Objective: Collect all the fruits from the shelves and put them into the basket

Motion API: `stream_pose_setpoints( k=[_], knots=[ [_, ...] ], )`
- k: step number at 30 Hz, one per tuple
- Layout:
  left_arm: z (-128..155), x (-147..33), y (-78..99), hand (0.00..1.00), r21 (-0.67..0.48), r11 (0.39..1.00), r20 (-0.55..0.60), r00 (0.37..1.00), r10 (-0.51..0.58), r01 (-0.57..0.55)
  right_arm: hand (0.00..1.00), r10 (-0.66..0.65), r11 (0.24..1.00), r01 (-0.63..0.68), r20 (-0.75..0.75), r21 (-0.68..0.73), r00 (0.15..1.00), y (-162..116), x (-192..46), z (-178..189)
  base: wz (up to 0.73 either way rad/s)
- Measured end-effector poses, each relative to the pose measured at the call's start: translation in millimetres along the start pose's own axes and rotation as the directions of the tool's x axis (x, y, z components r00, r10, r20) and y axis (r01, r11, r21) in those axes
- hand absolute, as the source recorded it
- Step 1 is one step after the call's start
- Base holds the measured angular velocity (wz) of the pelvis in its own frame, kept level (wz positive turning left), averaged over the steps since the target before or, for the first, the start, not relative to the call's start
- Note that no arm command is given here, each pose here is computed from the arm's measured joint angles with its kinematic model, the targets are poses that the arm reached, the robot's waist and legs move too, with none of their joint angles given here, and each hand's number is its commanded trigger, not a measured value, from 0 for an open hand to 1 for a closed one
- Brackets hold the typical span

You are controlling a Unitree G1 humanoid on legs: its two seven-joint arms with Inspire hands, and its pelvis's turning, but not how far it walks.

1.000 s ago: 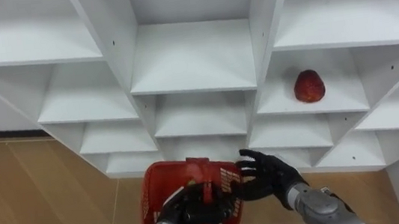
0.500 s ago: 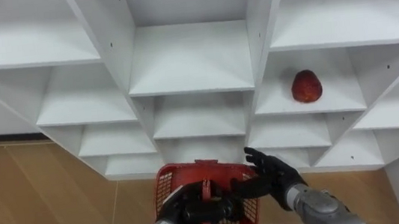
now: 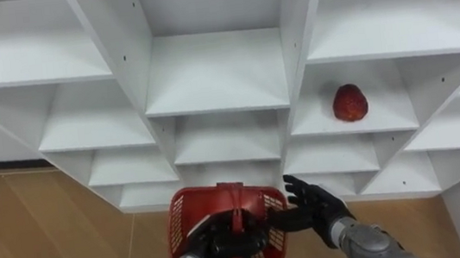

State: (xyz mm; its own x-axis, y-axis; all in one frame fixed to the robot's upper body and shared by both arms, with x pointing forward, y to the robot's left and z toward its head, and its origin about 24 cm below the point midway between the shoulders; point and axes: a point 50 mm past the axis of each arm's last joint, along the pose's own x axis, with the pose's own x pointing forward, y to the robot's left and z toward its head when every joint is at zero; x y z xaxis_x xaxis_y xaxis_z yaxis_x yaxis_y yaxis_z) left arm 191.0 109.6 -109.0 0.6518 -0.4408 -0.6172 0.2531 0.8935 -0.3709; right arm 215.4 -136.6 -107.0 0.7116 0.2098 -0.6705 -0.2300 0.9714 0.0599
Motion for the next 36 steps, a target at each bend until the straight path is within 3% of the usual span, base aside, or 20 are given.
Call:
stream_pose_setpoints(
  k=[17,23,36],
  knots=[
    [-12.6,-13.6,25.2,1.00,-0.088,0.969,-0.010,0.973,0.229,-0.229,0.00,-0.006,0.999,0.010,0.094,-0.039,0.996,11.7,-19.5,-3.4,-0.04],
    [-11.9,-14.6,24.8,1.00,-0.089,0.969,-0.001,0.973,0.231,-0.230,0.00,-0.082,0.996,0.088,0.178,-0.024,0.981,2.7,-27.5,10.7,0.00],
    [-20.5,-21.2,21.1,1.00,-0.103,0.965,0.002,0.970,0.243,-0.241,0.00,-0.236,0.966,0.252,0.198,-0.059,0.951,-14.4,-35.1,6.9,-0.06]
  ],
)
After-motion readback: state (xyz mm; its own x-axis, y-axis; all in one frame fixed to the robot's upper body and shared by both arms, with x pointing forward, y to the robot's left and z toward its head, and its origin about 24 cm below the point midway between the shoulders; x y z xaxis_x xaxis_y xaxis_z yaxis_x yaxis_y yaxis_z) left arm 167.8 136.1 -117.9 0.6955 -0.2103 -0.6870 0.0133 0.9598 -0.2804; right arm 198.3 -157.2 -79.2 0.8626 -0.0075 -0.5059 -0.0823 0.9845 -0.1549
